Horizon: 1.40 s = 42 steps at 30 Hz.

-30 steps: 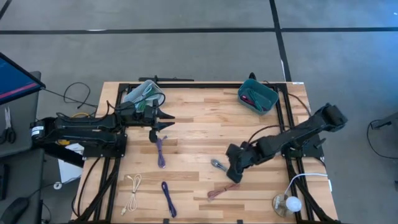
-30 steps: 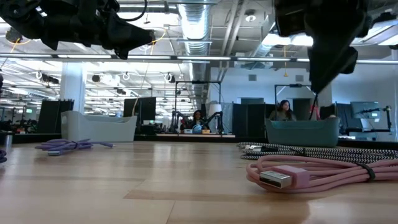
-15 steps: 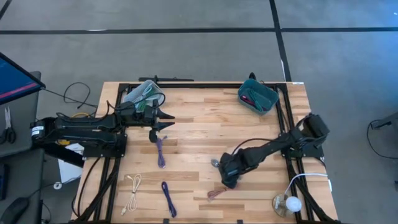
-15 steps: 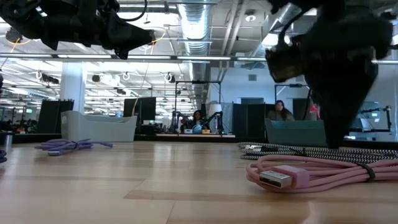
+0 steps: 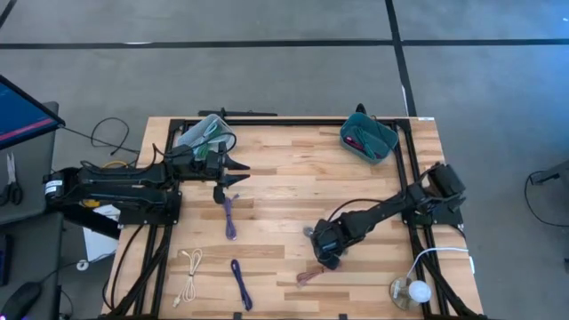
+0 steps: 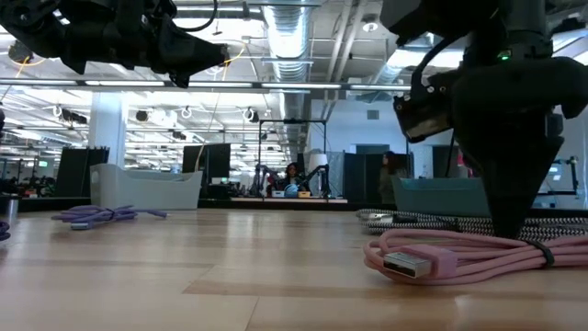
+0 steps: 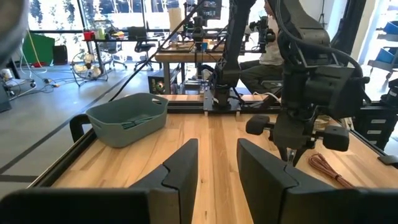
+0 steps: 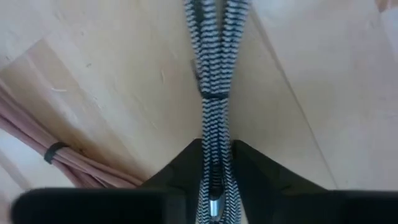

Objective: Pick & Place USB Port
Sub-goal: Put the white black charger cable into the green bin

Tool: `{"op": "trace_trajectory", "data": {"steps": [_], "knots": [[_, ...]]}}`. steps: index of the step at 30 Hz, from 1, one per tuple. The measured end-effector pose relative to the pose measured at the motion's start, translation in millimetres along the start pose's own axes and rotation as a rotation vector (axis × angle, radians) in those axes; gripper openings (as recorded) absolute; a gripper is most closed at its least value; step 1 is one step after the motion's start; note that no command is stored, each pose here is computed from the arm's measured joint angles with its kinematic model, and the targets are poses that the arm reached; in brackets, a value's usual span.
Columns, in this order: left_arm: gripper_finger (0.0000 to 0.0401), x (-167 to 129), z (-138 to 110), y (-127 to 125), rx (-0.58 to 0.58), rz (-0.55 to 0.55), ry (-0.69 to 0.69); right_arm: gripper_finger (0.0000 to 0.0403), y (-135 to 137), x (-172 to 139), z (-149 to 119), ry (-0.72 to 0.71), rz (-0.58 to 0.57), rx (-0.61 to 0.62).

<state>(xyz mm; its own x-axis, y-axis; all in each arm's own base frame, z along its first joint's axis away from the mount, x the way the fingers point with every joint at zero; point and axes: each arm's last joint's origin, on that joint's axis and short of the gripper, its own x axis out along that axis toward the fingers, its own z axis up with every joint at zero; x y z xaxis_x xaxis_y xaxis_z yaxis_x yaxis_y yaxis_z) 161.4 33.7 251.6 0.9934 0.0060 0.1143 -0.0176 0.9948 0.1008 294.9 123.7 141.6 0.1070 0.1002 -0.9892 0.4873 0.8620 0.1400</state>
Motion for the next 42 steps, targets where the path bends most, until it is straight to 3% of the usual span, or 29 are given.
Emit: {"op": "trace_trajectory", "data": {"steps": [4, 15, 27, 32, 38, 42], "knots": [[0.0111, 0, 0, 0, 0.000, 0.000, 0.000, 0.0016, 0, -5, 0, -0.013, 0.016, -0.011], [0.0111, 0, 0, 0, 0.000, 0.000, 0.000, 0.0011, 2, -20, 5, -0.039, -0.059, -0.056], [0.0111, 0, 0, 0, 0.000, 0.000, 0.000, 0.0010, -8, -92, 15, -0.069, -0.494, -0.137], [0.0111, 0, 0, 0, 0.000, 0.000, 0.000, 0.0010, -24, -131, 9, -0.189, -0.569, -0.115], [0.0111, 0, 0, 0, -0.001, 0.000, 0.002, 0.0010, -51, -187, -10, -0.436, -0.566, -0.040], [0.0111, 0, 0, 0, -0.001, 0.000, 0.002, 0.0010, -69, -209, -18, -0.525, -0.585, -0.003]]}}
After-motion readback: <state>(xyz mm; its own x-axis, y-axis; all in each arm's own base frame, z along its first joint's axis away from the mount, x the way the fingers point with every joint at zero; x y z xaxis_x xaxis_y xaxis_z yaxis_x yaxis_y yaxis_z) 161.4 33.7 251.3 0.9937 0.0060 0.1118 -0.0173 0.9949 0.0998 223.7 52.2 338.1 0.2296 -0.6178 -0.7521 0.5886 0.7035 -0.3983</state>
